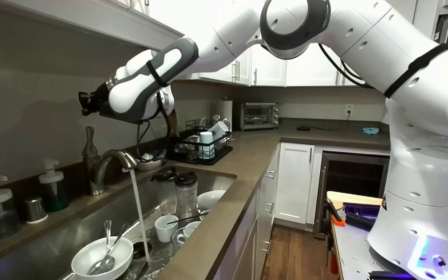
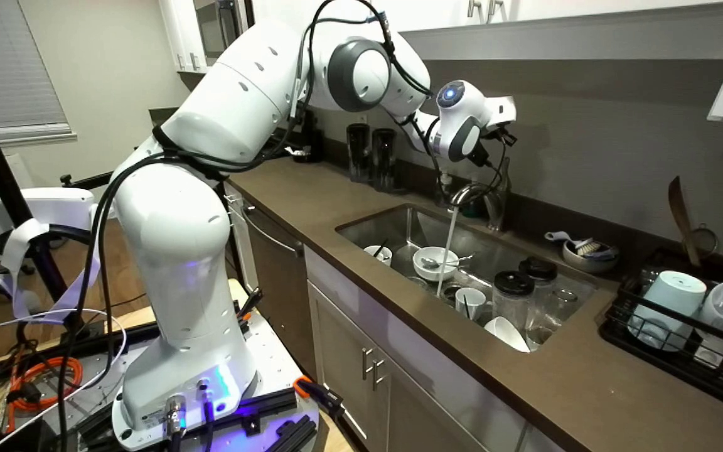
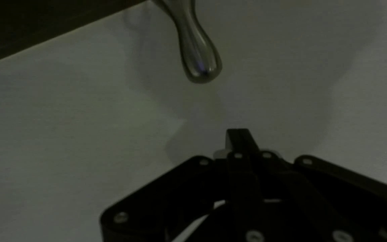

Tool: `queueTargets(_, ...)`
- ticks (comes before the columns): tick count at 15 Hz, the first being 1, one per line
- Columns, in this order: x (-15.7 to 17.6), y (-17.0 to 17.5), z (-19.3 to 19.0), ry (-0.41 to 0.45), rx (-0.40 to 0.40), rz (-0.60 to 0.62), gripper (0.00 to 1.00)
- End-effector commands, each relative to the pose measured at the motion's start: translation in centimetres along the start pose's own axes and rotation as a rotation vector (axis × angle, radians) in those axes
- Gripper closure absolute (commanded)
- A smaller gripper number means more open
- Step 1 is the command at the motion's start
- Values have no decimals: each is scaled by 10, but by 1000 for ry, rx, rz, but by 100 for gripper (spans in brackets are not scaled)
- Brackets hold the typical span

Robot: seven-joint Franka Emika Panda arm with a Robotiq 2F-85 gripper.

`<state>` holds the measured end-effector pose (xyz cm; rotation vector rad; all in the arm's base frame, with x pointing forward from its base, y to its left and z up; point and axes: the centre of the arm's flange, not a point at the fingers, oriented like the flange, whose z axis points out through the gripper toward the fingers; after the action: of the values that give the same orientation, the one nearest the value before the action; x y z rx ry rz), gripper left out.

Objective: Open the tap then close the tap then open the tap again

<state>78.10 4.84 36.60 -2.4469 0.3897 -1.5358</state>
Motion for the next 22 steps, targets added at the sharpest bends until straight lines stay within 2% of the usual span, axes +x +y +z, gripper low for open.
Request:
queueTargets(1, -1, 2, 17, -26, -13, -45, 100)
queueTargets(5, -9, 7, 22, -44, -42, -77, 100)
queueTargets(13, -12, -1, 35, -75, -27, -89, 100)
queueTargets(18, -14, -4, 36, -112, -60, -112, 100)
queueTargets(22, -12, -4, 36, -94, -83, -143, 100)
